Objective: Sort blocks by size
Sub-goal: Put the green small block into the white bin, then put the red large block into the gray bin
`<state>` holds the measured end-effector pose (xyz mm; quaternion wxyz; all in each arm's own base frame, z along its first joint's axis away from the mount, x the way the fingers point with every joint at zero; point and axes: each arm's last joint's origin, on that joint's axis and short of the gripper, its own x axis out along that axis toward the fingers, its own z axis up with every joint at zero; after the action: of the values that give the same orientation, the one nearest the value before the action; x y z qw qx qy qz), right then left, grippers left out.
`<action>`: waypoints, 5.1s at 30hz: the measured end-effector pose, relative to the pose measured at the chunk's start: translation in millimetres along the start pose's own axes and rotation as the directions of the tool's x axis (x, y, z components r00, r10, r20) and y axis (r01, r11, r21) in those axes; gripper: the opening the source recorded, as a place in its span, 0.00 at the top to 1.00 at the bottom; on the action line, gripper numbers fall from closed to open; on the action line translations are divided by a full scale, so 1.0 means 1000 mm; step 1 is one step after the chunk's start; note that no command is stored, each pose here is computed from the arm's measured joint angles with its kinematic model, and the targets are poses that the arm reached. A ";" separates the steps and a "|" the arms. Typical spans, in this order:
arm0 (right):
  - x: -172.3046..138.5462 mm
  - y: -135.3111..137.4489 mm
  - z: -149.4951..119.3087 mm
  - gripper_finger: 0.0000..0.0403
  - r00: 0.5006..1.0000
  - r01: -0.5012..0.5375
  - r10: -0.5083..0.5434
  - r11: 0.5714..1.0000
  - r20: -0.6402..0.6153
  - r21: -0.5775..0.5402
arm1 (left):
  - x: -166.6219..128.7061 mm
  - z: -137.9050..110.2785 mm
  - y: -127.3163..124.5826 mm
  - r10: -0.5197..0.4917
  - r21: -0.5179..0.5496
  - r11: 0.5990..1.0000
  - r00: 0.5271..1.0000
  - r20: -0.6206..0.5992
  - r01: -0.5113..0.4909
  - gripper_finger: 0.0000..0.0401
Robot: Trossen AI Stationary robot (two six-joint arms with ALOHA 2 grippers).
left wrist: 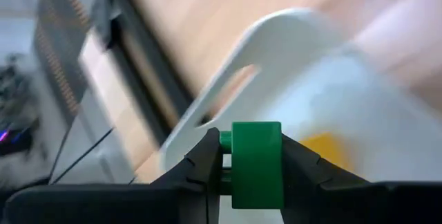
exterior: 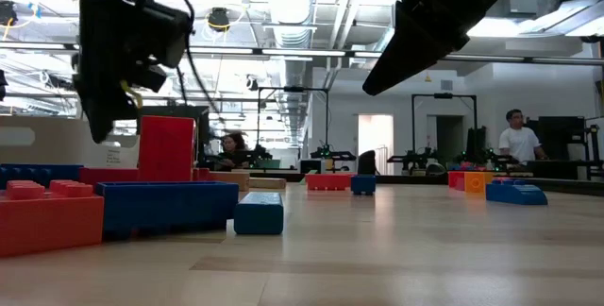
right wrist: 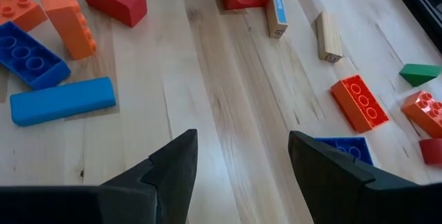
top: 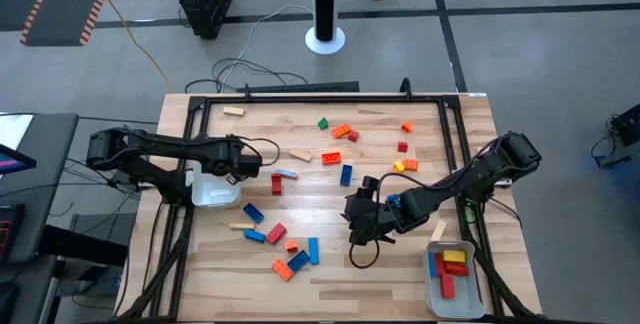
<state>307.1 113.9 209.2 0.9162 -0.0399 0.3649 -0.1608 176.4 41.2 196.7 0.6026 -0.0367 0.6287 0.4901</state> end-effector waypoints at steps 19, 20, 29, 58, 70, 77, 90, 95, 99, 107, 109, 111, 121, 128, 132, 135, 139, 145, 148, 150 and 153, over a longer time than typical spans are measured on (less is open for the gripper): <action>0.000 0.000 0.000 0.37 1.000 0.001 -0.001 1.000 -0.003 -0.002 | -0.032 0.014 -0.005 -0.218 0.165 0.967 0.963 0.160 0.192 0.55; 0.000 -0.001 0.000 0.37 1.000 0.003 -0.003 1.000 -0.004 -0.001 | -0.037 0.017 -0.008 -0.244 0.188 0.960 0.951 0.191 0.209 0.55; 0.000 -0.001 0.000 0.37 1.000 0.002 -0.002 1.000 -0.002 -0.001 | -0.059 0.037 -0.048 -0.570 0.508 0.785 0.732 0.373 0.353 0.54; -0.001 0.002 -0.001 0.37 1.000 -0.004 0.004 1.000 0.001 -0.006 | 0.000 0.062 -0.094 -0.498 0.563 0.764 0.843 0.205 0.314 0.92; 0.010 -0.002 -0.016 0.37 0.994 0.083 -0.080 0.995 0.073 -0.046 | -0.038 0.079 -0.075 -0.579 0.481 0.795 0.699 0.420 0.369 0.96; 0.004 0.003 -0.013 0.37 0.969 0.208 -0.178 0.961 0.171 -0.180 | -0.054 0.091 -0.072 -0.605 0.363 0.788 0.516 0.606 0.498 0.96; -0.003 -0.003 0.016 0.37 0.914 0.383 -0.318 0.881 0.250 -0.278 | -0.089 0.101 -0.079 -0.573 0.340 0.683 0.185 0.799 0.647 0.96; -0.006 -0.006 0.027 0.37 0.883 0.449 -0.380 0.855 0.274 -0.259 | -0.096 0.098 -0.081 -0.571 0.353 0.659 0.137 0.809 0.664 0.96; -0.009 -0.007 0.032 0.36 0.868 0.479 -0.407 0.837 0.285 -0.265 | -0.101 0.096 -0.083 -0.561 0.351 0.647 0.110 0.820 0.677 0.96; -0.010 -0.007 0.032 0.36 0.849 0.513 -0.440 0.819 0.293 -0.256 | -0.110 0.097 -0.081 -0.529 0.341 0.611 0.049 0.847 0.714 0.95; -0.011 -0.008 0.033 0.36 0.840 0.527 -0.455 0.812 0.295 -0.250 | -0.110 0.097 -0.081 -0.525 0.335 0.604 0.045 0.850 0.723 0.95; -0.012 -0.006 0.033 0.36 0.839 0.528 -0.454 0.812 0.301 -0.249 | -0.111 0.096 -0.082 -0.527 0.336 0.598 0.041 0.849 0.727 0.95; -0.014 -0.006 0.045 0.36 0.812 0.557 -0.463 0.798 0.356 -0.232 | -0.117 0.091 -0.085 -0.532 0.354 0.580 0.013 0.847 0.734 0.95; -0.011 -0.012 0.048 0.37 0.804 0.572 -0.478 0.785 0.353 -0.240 | -0.121 0.088 -0.087 -0.529 0.360 0.572 -0.005 0.849 0.737 0.95; -0.010 -0.014 0.049 0.38 0.803 0.575 -0.482 0.781 0.350 -0.245 | -0.122 0.087 -0.087 -0.531 0.363 0.570 -0.008 0.847 0.737 0.95; -0.008 -0.015 0.049 0.42 0.803 0.575 -0.484 0.780 0.347 -0.244 | -0.122 0.087 -0.087 -0.533 0.366 0.569 -0.009 0.846 0.737 0.95; -0.006 -0.018 0.050 0.53 0.813 0.563 -0.471 0.785 0.343 -0.258 | -0.122 0.085 -0.088 -0.533 0.359 0.572 0.001 0.846 0.738 0.94; -0.006 -0.018 0.050 0.61 0.824 0.548 -0.451 0.788 0.344 -0.279 | -0.120 0.084 -0.090 -0.557 0.370 0.586 0.025 0.830 0.721 0.88; -0.007 -0.015 0.049 0.61 0.831 0.532 -0.432 0.800 0.350 -0.276 | -0.117 0.082 -0.093 -0.589 0.404 0.604 0.043 0.807 0.687 0.76; -0.009 -0.012 0.048 0.61 0.833 0.530 -0.427 0.800 0.352 -0.283 | -0.116 0.080 -0.093 -0.608 0.415 0.612 0.065 0.792 0.673 0.67; -0.014 -0.005 0.043 0.61 0.845 0.510 -0.405 0.807 0.349 -0.299 | -0.117 0.077 -0.086 -0.611 0.410 0.626 0.092 0.786 0.663 0.54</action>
<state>325.4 112.0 250.9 0.8644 -0.3258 0.2410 -0.2977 318.2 -15.9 256.3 0.9810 -0.0596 0.1242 0.1365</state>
